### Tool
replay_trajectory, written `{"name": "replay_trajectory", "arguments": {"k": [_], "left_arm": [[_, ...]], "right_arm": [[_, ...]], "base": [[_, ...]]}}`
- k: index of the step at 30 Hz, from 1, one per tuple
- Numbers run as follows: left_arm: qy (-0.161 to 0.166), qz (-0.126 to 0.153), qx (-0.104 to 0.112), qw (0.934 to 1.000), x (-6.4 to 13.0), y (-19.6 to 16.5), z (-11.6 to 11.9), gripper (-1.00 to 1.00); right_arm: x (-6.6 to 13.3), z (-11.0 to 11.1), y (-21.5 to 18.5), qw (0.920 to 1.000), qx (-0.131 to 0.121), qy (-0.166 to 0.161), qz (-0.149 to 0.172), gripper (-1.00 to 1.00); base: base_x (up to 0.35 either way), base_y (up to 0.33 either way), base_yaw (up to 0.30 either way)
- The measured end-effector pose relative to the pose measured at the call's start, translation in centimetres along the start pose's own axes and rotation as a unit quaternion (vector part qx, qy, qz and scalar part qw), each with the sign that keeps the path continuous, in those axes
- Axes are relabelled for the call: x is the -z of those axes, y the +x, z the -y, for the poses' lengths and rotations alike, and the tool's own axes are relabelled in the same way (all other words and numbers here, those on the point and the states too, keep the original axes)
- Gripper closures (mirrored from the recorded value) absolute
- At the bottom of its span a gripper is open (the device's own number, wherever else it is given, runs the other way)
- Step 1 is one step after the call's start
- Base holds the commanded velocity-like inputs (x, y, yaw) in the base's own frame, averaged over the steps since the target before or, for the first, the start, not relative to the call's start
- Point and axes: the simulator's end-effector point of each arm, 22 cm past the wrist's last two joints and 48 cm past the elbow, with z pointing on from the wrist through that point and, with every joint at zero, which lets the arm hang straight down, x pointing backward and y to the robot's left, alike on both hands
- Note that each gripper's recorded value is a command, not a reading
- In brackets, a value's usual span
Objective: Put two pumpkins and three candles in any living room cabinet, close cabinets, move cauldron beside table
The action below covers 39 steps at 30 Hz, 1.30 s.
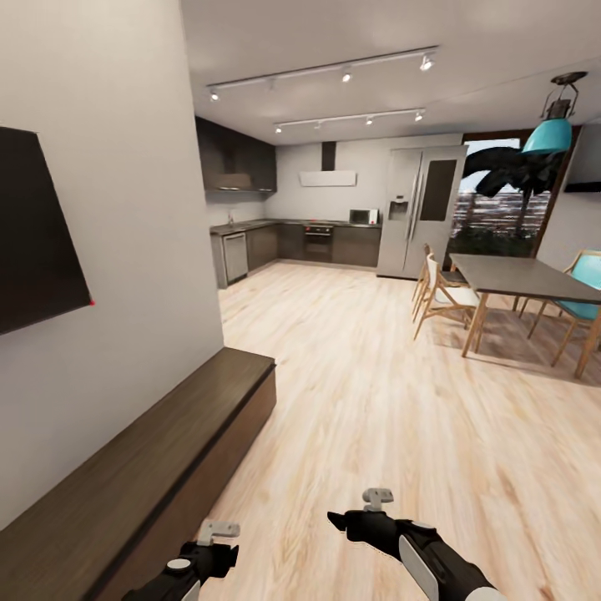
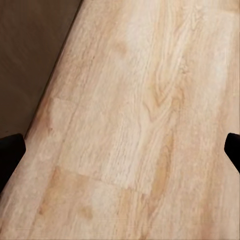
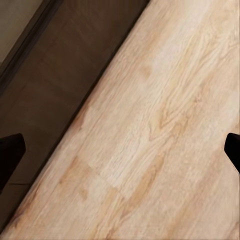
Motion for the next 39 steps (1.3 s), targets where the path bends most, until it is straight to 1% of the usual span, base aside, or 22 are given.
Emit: {"name": "replay_trajectory", "arguments": {"k": [8,25,30,39], "left_arm": [[-0.001,0.003,0.0,1.0,0.1,-0.3,0.0,-1.0],[-0.001,0.011,-0.001,0.9999,0.5,-1.1,-0.1,-1.0],[-0.002,0.013,-0.001,0.9999,0.5,-1.2,-0.1,-1.0],[-0.002,0.013,-0.001,0.9999,0.5,-1.2,-0.1,-1.0]], "right_arm": [[0.1,-0.1,-0.3,1.0,0.002,-0.001,0.003,-1.0],[0.5,-0.4,-1.0,0.9999,0.006,-0.002,0.01,-1.0],[0.5,-0.5,-1.1,0.9999,0.006,-0.002,0.011,-1.0],[0.5,-0.5,-1.1,0.9999,0.007,-0.002,0.012,-1.0]], "base": [[0.333,-0.037,-0.196],[0.322,-0.091,-0.211],[0.313,-0.108,-0.092],[0.312,-0.109,-0.011]]}}
